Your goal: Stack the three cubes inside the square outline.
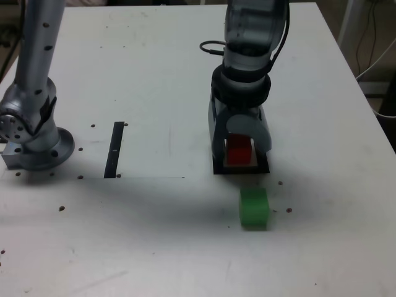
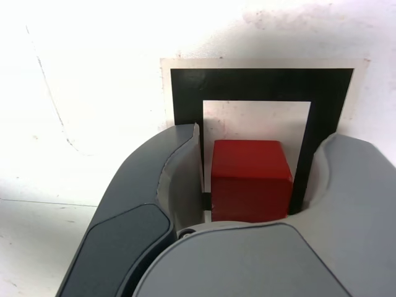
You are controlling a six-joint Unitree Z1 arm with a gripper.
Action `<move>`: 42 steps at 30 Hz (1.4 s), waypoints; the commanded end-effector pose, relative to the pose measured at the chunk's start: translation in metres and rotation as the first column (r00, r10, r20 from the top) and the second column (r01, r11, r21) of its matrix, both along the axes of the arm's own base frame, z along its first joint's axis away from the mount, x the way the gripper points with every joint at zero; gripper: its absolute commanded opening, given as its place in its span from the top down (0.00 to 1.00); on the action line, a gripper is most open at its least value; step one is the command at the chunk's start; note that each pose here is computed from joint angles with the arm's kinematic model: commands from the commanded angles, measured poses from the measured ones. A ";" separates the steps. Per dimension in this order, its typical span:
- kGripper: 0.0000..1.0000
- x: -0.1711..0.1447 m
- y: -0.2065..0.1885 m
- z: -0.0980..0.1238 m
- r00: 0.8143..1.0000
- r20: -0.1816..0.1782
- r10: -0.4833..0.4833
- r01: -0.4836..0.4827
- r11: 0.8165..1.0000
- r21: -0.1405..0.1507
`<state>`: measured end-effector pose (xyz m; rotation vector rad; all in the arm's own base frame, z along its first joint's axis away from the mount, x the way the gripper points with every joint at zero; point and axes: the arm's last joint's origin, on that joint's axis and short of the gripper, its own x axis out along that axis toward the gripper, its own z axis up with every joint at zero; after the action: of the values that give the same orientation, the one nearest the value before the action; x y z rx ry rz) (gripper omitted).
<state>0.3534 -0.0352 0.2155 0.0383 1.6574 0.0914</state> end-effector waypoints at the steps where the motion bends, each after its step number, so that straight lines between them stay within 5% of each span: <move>1: 0.01 -0.002 -0.001 0.005 1.000 0.012 -0.004 0.003 1.000 0.007; 10: 0.01 -0.029 0.001 0.044 0.995 0.095 -0.009 0.008 1.000 0.014; 17: 0.01 -0.051 0.009 0.069 0.996 0.091 -0.022 0.020 1.000 0.023; 23: 0.01 -0.050 0.035 0.086 0.994 0.104 -0.023 0.015 0.997 0.071; 28: 0.01 -0.034 0.063 0.097 0.997 0.073 0.004 -0.010 0.996 0.087; 42: 0.01 -0.010 0.118 0.076 0.999 -0.045 0.012 -0.011 1.000 0.018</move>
<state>0.3432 0.0838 0.2919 0.0425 1.6994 0.1218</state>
